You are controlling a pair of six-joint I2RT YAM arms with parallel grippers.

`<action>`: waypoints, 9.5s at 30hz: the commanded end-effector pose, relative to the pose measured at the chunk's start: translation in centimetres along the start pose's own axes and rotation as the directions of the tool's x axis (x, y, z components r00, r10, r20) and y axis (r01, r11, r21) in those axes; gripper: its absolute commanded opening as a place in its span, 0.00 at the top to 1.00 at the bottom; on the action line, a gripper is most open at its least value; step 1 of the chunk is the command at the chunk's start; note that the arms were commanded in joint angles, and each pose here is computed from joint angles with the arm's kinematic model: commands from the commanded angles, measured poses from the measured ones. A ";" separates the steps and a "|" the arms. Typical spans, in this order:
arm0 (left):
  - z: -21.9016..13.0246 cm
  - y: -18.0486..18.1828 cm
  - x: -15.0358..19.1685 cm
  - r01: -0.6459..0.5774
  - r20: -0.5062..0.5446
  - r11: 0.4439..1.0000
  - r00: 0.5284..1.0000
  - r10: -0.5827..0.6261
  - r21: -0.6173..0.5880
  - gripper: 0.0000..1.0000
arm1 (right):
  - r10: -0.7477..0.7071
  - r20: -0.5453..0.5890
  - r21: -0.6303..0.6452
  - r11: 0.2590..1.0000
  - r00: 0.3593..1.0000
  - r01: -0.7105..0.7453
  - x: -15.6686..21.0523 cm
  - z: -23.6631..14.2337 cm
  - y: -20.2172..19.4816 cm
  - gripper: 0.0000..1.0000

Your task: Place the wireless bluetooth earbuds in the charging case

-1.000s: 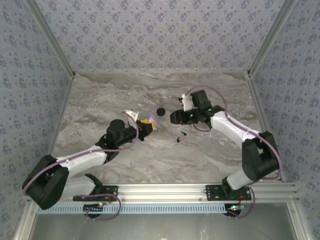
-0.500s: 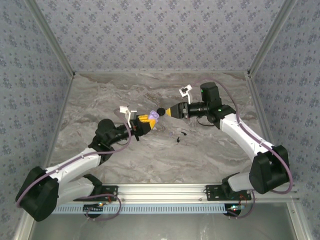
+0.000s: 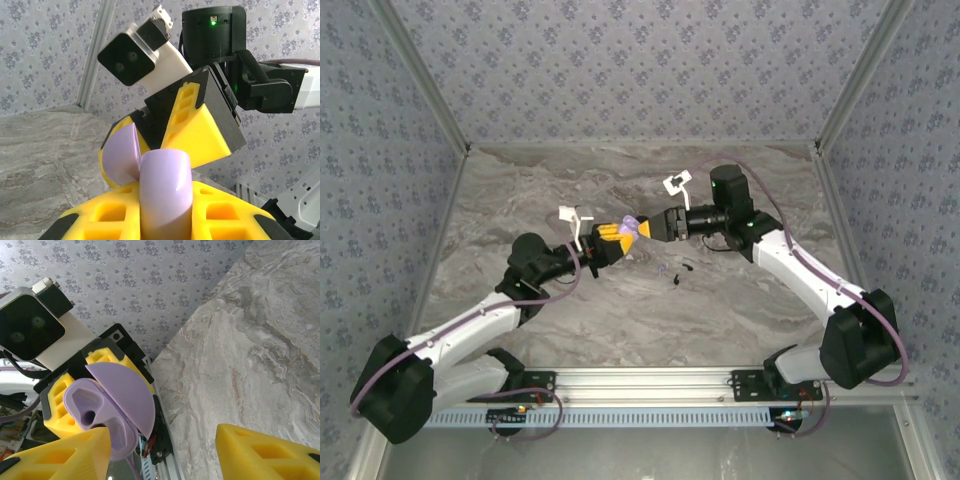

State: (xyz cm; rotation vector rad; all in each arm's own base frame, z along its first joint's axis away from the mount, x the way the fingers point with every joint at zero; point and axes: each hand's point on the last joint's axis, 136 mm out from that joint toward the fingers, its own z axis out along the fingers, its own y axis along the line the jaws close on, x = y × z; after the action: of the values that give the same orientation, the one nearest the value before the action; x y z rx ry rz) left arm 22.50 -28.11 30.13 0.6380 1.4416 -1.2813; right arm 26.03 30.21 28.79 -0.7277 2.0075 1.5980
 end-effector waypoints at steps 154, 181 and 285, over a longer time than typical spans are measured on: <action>5.0 -2.1 0.3 0.004 -0.221 0.994 0.975 0.021 0.112 0.55 | -0.248 -0.128 0.193 0.943 0.960 0.270 0.2 -4.5 2.8 0.80; 5.0 -2.4 1.8 0.036 -0.347 0.990 0.938 0.014 0.137 0.55 | -0.265 -0.229 0.197 0.930 0.937 0.311 2.0 -4.4 3.2 0.79; 0.6 -0.3 3.1 -0.158 -0.232 0.985 0.963 0.139 -0.067 0.86 | 0.543 -0.171 0.838 0.519 0.822 -0.168 13.0 1.7 -23.5 0.70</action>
State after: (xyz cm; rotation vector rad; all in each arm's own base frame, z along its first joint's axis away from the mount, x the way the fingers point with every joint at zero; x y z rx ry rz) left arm 21.56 -29.76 26.30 0.8467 1.6293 -1.0597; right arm 31.87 26.15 3.12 -0.2968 2.9826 0.5429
